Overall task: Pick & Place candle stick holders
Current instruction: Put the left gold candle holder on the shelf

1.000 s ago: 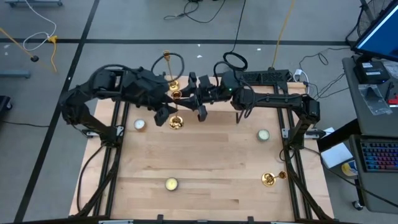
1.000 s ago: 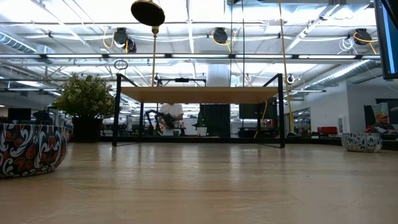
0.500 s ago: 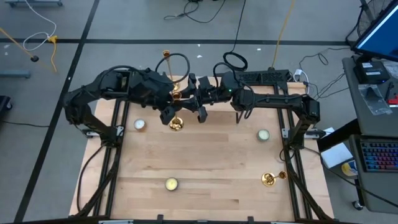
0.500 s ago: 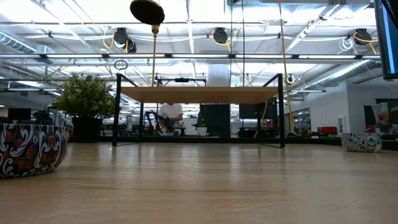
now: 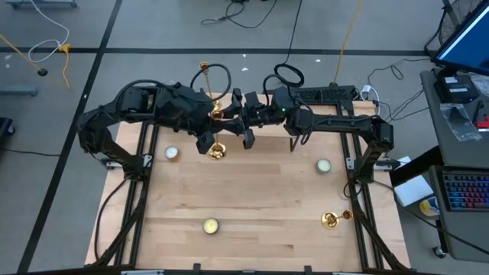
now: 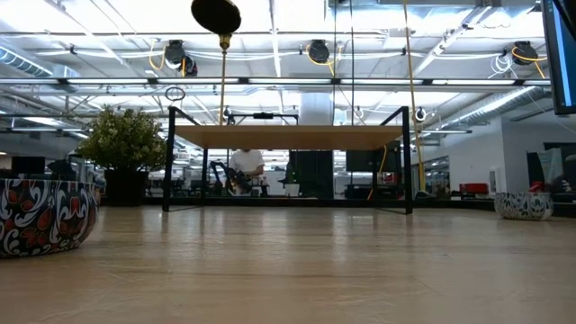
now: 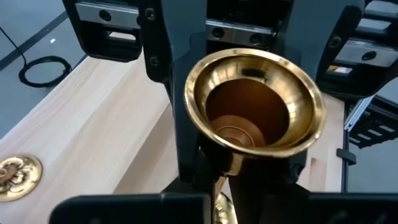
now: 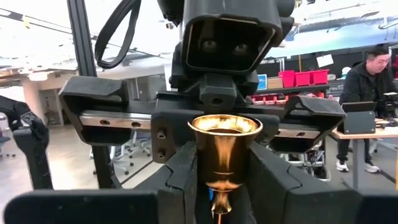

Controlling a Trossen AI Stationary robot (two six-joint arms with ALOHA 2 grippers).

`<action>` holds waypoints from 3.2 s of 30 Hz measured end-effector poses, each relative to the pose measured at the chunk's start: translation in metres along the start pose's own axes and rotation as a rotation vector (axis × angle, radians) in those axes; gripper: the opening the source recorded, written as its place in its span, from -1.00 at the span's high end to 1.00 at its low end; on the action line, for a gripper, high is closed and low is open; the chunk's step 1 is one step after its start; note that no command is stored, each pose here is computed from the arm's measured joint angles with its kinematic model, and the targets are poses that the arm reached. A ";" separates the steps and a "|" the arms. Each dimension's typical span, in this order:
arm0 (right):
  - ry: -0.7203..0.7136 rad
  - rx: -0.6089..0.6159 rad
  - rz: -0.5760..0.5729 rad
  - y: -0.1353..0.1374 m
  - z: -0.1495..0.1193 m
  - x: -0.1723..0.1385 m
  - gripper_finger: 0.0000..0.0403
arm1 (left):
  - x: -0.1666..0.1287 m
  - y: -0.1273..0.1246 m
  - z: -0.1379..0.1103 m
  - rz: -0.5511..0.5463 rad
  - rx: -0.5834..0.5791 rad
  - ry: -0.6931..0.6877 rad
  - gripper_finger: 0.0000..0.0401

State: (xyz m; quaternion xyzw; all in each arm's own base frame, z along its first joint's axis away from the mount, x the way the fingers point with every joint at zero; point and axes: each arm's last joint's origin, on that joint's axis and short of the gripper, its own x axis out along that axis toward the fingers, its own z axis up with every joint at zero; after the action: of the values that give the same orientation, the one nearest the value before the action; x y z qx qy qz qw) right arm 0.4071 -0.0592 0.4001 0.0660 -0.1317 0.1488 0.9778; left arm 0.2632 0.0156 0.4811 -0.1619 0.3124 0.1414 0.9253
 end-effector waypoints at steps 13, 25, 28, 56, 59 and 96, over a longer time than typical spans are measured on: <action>0.017 -0.006 -0.058 -0.009 -0.002 -0.003 0.28 | 0.001 0.003 -0.002 0.086 0.005 -0.001 0.90; 0.168 -0.005 -0.169 -0.032 -0.001 -0.023 -0.21 | -0.001 0.009 -0.001 0.264 0.019 -0.051 0.92; 0.248 -0.052 -0.196 -0.034 0.003 -0.033 -0.29 | -0.002 0.011 -0.001 0.346 0.016 -0.081 0.92; 0.617 -0.189 -0.331 -0.018 0.065 -0.133 -0.20 | 0.068 0.049 -0.067 0.664 -0.144 -0.412 0.93; 0.623 -0.185 -0.343 -0.019 0.067 -0.137 -0.21 | 0.081 0.055 -0.079 0.684 -0.139 -0.400 0.93; 0.675 -0.159 -0.431 -0.036 0.069 -0.159 -0.23 | 0.089 0.095 -0.083 0.753 -0.225 -0.360 0.93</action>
State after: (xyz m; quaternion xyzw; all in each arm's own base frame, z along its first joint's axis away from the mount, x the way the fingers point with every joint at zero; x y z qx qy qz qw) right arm 0.2556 -0.1482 0.4194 -0.0363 0.2024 -0.0567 0.9770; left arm 0.2525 0.0843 0.3432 -0.1090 0.1660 0.5285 0.8254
